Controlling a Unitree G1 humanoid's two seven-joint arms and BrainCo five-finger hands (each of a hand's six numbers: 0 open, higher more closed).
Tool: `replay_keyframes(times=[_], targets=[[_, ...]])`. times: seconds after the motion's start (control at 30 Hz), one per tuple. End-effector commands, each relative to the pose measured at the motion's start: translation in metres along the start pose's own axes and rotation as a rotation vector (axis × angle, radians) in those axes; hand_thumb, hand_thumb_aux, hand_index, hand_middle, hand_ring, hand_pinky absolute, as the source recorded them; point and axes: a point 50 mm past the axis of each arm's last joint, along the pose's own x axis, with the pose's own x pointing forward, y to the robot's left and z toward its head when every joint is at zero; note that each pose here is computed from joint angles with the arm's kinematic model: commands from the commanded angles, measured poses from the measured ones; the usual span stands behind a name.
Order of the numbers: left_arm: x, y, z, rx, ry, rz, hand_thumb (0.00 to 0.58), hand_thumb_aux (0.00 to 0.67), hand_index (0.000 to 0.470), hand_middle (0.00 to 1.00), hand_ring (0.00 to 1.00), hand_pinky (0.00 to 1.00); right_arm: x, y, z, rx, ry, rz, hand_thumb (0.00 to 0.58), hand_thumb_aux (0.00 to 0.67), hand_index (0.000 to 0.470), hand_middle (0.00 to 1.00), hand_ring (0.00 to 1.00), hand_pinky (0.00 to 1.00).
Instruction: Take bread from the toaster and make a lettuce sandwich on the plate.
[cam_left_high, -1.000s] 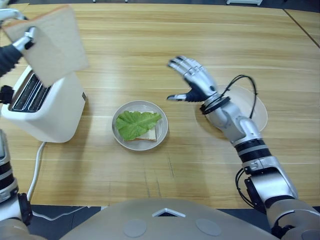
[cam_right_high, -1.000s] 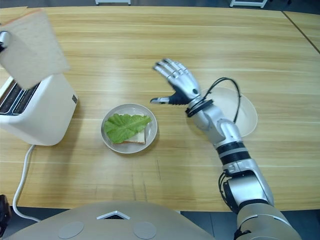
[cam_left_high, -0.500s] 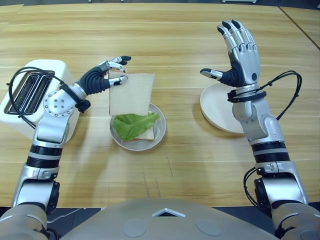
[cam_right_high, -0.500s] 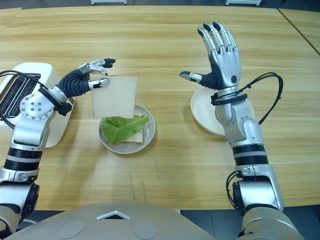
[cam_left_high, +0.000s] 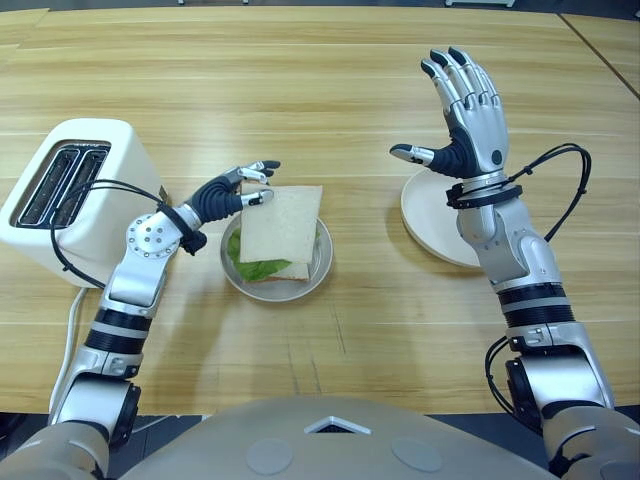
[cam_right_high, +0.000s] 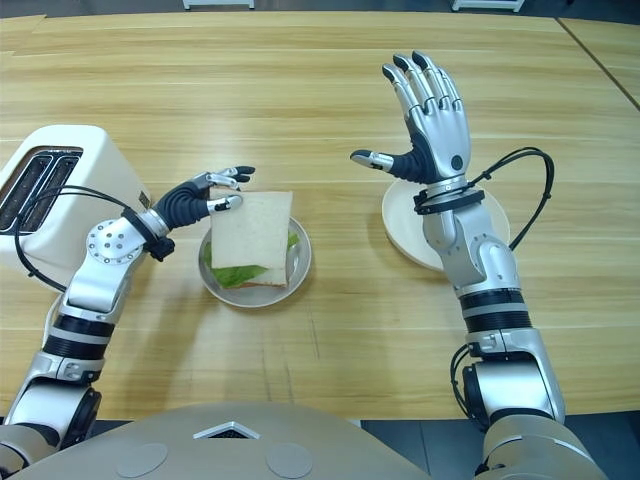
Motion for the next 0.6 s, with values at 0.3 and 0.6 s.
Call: replay_keyframes(times=[0.3, 0.6], targets=[[-0.002, -0.009, -0.021, 0.028, 0.082, 0.005, 0.580, 0.670, 0.470, 0.00, 0.00, 0.00, -0.002, 0.006, 0.001, 0.007, -0.001, 0.023, 0.000, 0.000, 0.000, 0.00, 0.00, 0.00], [-0.001, -0.007, -0.028, 0.138, 0.123, 0.035, 0.000, 0.000, 0.000, 0.00, 0.00, 0.00, -0.004, 0.007, 0.001, 0.010, -0.006, 0.032, 0.000, 0.000, 0.000, 0.00, 0.00, 0.00]])
